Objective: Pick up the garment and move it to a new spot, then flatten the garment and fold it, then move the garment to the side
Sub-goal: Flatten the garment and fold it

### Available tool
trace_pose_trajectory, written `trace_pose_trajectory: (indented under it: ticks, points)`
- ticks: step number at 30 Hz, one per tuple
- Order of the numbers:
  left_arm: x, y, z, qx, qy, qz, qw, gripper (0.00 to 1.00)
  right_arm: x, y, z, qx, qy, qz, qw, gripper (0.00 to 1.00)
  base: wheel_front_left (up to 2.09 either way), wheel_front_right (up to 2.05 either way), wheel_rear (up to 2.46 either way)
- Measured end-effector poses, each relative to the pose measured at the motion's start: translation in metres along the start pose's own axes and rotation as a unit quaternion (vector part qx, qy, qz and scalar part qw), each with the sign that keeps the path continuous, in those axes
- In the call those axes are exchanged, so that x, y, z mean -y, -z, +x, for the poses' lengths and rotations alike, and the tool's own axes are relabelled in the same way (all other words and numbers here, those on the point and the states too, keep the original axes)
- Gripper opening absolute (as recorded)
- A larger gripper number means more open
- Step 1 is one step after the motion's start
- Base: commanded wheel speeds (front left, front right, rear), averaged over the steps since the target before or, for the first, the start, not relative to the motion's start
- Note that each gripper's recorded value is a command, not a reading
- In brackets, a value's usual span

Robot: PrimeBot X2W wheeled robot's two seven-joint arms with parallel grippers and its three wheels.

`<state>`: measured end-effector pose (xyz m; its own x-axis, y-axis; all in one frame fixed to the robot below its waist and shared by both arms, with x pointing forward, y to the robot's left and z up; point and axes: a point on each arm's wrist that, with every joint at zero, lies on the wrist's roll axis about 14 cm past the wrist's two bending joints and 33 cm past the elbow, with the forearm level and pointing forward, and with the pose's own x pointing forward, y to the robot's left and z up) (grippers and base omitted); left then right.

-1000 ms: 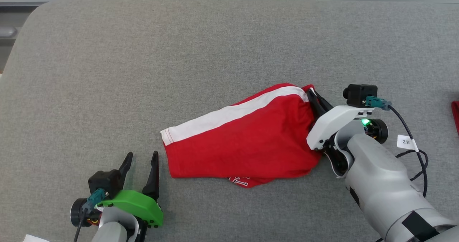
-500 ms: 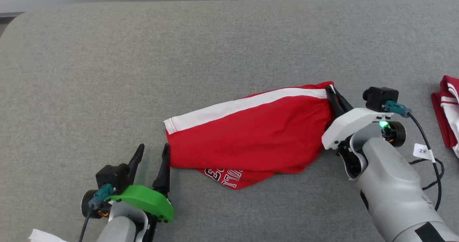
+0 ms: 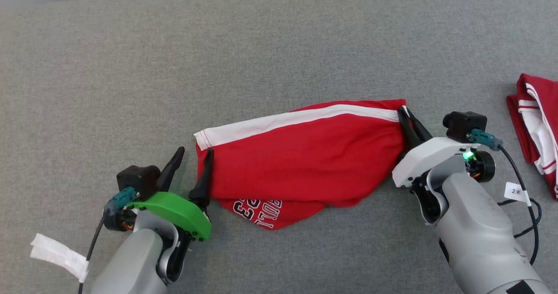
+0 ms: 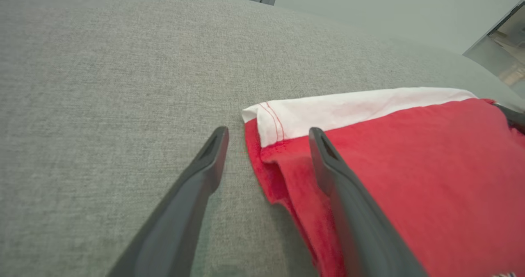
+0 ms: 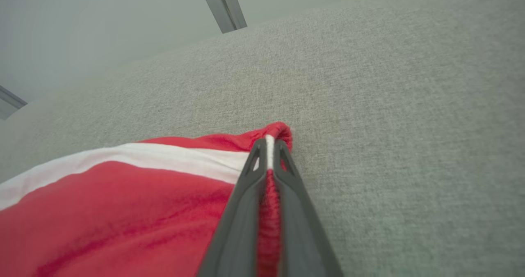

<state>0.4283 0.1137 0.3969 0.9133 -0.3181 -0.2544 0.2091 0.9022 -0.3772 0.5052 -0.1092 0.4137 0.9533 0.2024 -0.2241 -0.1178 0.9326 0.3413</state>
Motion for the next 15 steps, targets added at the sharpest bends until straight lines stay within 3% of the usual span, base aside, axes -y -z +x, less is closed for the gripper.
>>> trace_pose_trajectory:
  ticks: [15]
  points:
    - [0.008, 0.016, 0.017, -0.064, 0.046, 0.006, 0.997, 1.00, 0.002, 0.008, -0.001, -0.008, -0.001, 0.005, 1.000, 0.00, 0.00, 0.00, 0.00]
